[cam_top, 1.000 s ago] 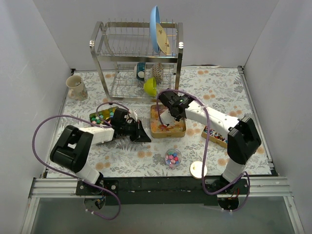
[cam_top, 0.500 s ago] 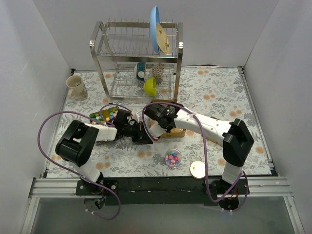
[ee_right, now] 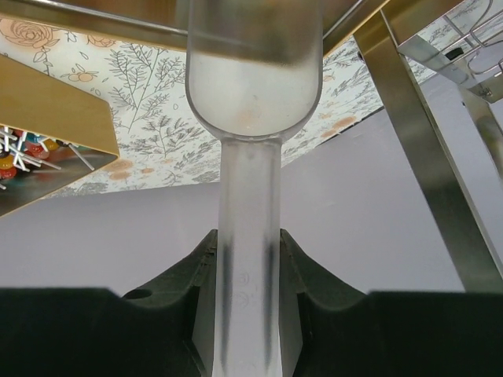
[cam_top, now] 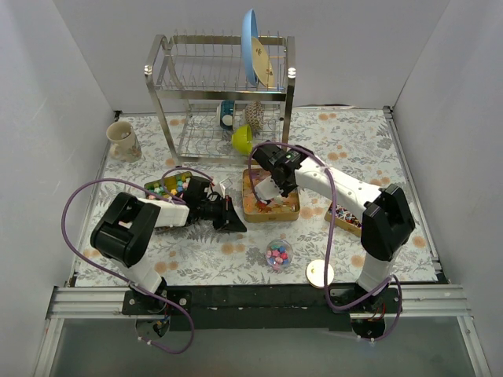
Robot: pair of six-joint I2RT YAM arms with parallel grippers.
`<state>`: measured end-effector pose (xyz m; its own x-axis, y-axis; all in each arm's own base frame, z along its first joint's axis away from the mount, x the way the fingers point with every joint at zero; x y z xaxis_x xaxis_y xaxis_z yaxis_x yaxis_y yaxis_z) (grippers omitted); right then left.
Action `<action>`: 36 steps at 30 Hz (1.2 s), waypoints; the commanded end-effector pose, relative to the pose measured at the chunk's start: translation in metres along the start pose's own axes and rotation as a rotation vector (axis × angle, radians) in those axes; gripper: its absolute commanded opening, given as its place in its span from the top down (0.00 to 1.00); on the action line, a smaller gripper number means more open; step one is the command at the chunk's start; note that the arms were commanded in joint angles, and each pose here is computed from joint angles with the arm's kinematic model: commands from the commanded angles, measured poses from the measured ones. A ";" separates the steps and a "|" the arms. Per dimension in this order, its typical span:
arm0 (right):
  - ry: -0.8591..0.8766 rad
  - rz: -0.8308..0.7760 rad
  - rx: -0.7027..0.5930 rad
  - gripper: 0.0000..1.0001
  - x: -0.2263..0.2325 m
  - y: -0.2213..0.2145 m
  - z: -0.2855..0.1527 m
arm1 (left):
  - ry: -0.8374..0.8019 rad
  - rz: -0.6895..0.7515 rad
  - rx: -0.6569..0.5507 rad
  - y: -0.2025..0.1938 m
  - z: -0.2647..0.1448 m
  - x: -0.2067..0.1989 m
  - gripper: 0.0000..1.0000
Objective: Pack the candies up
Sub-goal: Scoop the fake candies from the storage box.
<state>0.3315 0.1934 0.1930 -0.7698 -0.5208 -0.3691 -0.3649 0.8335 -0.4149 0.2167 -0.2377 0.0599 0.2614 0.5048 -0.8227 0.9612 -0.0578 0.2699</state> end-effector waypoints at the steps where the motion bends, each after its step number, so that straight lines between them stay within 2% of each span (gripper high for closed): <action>1: 0.088 -0.091 -0.022 0.99 0.004 0.000 0.011 | -0.035 0.036 -0.008 0.008 0.003 -0.007 1.00; 7: 0.212 -0.136 -0.134 0.99 0.025 0.019 0.007 | -0.052 0.039 0.003 0.012 0.007 -0.006 1.00; 11: 0.228 -0.157 -0.206 0.99 0.033 0.028 -0.003 | -0.049 0.037 -0.001 0.016 0.012 -0.002 1.00; 16: 0.252 -0.159 -0.206 0.99 0.037 0.031 -0.004 | -0.053 0.032 0.005 0.021 0.017 0.001 1.00; 23: 0.297 -0.146 -0.225 0.99 0.046 0.037 0.023 | -0.066 0.048 0.005 0.028 0.020 0.000 1.00; 36: 0.255 -0.140 -0.274 0.99 0.030 0.050 0.044 | -0.074 0.038 0.022 0.030 0.027 0.006 1.00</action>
<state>0.3382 0.2019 0.1780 -0.8045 -0.5065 -0.3104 -0.4267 0.8562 -0.2913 0.2400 -0.2524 0.0395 0.2513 0.4752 -0.8432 0.9669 -0.0842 0.2407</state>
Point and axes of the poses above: each gripper's point midway between its finger pads, its own z axis out along the fingers, its own x axis along the line the jaws close on, y = z × x, the point moved 3 cm from there along -z, back along the fingers, and after that the axes turned 7 degrees about z, right-handed, at the moved point
